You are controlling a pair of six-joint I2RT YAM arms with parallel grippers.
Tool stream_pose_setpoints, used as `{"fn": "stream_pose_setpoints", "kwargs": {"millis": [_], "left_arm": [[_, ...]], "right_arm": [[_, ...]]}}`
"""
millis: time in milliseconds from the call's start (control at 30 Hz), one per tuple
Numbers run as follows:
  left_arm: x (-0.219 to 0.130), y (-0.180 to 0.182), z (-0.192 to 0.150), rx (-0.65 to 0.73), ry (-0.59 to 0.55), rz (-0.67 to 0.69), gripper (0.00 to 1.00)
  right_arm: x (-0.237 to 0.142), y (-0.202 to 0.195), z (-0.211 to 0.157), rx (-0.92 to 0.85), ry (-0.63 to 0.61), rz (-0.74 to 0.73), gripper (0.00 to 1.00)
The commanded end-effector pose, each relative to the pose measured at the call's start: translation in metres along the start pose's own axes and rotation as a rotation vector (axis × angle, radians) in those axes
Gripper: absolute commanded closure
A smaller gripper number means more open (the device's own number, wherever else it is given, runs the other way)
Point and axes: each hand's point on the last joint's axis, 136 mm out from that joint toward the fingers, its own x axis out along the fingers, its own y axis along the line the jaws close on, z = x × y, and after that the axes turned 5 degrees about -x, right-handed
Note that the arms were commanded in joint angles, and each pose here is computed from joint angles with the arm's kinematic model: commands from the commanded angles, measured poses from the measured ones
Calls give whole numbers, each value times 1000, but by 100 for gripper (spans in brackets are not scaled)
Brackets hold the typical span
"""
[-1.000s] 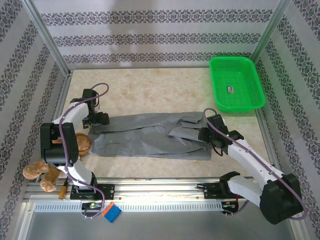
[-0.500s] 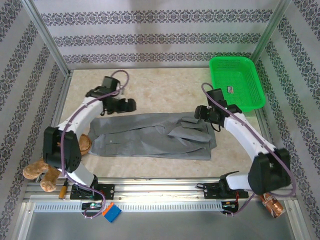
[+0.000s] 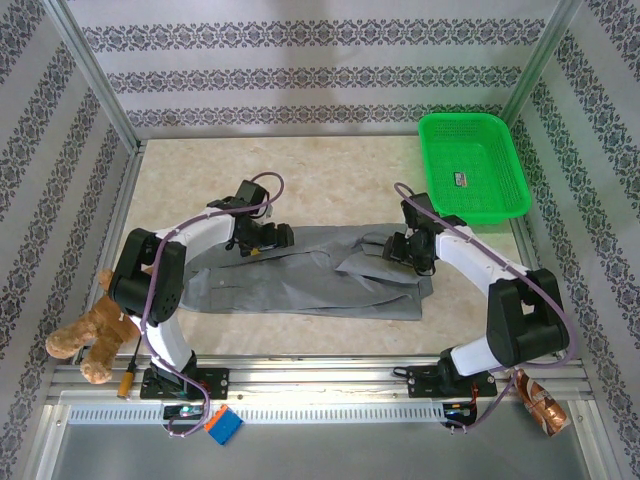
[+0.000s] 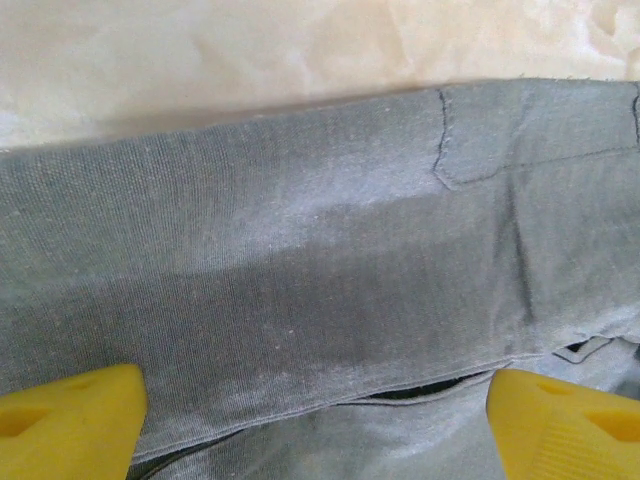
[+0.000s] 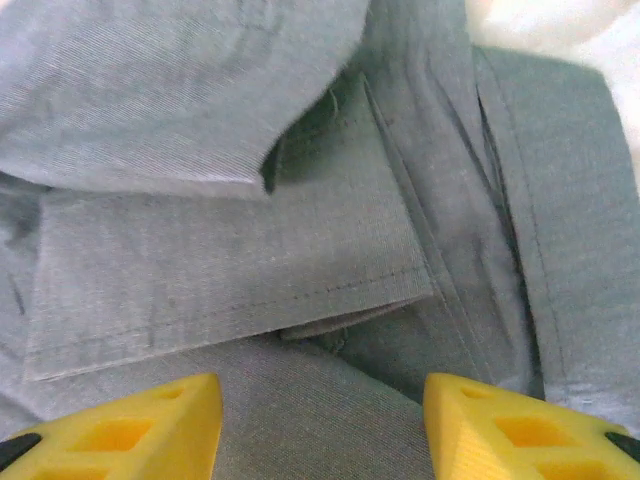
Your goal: Fold and stack the long sleeve shirts
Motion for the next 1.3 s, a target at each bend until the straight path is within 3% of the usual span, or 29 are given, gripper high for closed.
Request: {"fn": "stream_pose_setpoints", "kwargs": {"millis": [0,333,667,800,1067,1267], "left_arm": [[10,0,-4,0,-1,-10,12],[18,17,-19,5,20,27,13],[23,27,-28,6,35,47,13],[28,32,-33,-2,51,58,13],[34,34,-34,-6,69,67,13],[40,36,-35,-7,86,73,14]], "right_arm": [[11,1,2,54,0,5,44],[40,0,22,112,-5,-8,48],[17,0,55,134,-161,-17,91],[-7,8,65,120,-230,24,100],[-62,32,84,84,-369,132,100],[-69,36,106,81,-396,123,100]]}}
